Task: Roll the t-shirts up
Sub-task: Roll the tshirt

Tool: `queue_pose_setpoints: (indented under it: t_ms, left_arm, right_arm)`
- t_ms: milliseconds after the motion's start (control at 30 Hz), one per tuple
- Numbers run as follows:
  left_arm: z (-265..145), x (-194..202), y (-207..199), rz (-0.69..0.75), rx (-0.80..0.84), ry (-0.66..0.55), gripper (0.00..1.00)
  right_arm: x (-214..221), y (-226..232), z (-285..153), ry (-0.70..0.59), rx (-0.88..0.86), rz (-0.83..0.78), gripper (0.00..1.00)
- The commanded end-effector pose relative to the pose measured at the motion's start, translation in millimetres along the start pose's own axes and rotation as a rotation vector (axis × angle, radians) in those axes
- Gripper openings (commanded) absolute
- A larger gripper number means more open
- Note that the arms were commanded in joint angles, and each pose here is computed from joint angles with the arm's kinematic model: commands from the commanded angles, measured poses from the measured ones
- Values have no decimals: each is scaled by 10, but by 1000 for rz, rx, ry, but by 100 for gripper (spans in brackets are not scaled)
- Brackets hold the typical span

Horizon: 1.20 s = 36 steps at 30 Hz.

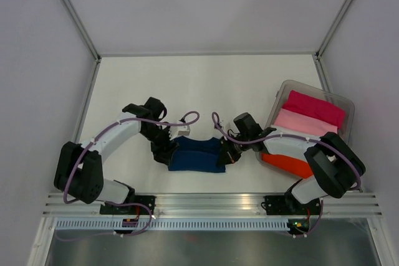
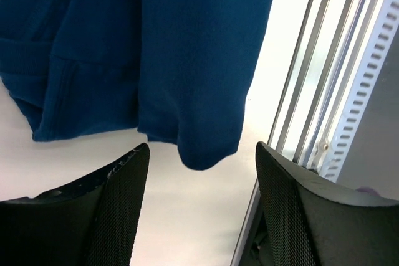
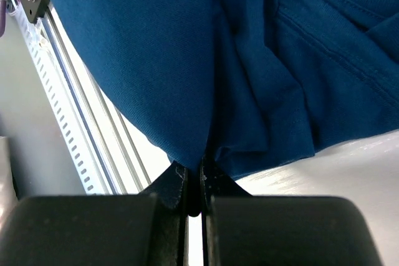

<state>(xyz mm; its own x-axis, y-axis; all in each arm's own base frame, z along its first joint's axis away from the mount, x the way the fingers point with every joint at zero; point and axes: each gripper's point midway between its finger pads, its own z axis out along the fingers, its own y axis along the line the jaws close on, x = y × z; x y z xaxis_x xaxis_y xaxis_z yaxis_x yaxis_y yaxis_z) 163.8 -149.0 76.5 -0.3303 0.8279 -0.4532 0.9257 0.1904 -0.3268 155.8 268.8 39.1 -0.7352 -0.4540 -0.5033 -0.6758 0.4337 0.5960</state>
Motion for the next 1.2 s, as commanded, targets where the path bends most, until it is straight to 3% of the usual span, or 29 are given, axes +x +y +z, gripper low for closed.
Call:
queue_pose_setpoints:
  t_ms: [0,133,167,267,400,433,567,700,800,1000,1033,1167]
  left_arm:
    - [-14,-274,-50,-48,13,-137,74]
    - [82,-228,-75,-84,26,-153,70]
    - [96,-216,-50,-87,14,-149,46]
    - [120,-142,17,-107,4,-95,3]
    - [18,14,-275,-64,111,-26,2]
    - [-29,-5,-378,-3,153,-45,2]
    - [-86,163,-635,-25,252,9,2]
    - [-19,147,-493,-80,230,9,2]
    - [89,141,-87,-188,98,50,6]
    - [241,276,270,-273,33,160,23]
    - [251,296,283,-279,28,168,31]
    - [218,266,365,-291,-19,162,46]
  right_arm:
    - [-210,56,-35,-44,-33,-25,0]
    - [-209,43,-43,-48,-33,-13,0]
    - [-188,36,-44,-39,-29,-6,0]
    - [-180,8,-84,-10,4,-19,0]
    - [-94,242,-144,38,-30,-55,0]
    - [-79,335,-166,34,-53,-28,0]
    - [68,636,-166,26,-180,53,0]
    - [185,614,-159,18,-175,97,0]
    - [117,419,-88,28,-125,180,0]
    - [183,123,16,133,-25,230,0]
    - [185,99,6,135,-15,236,0]
    - [155,20,17,136,8,270,0]
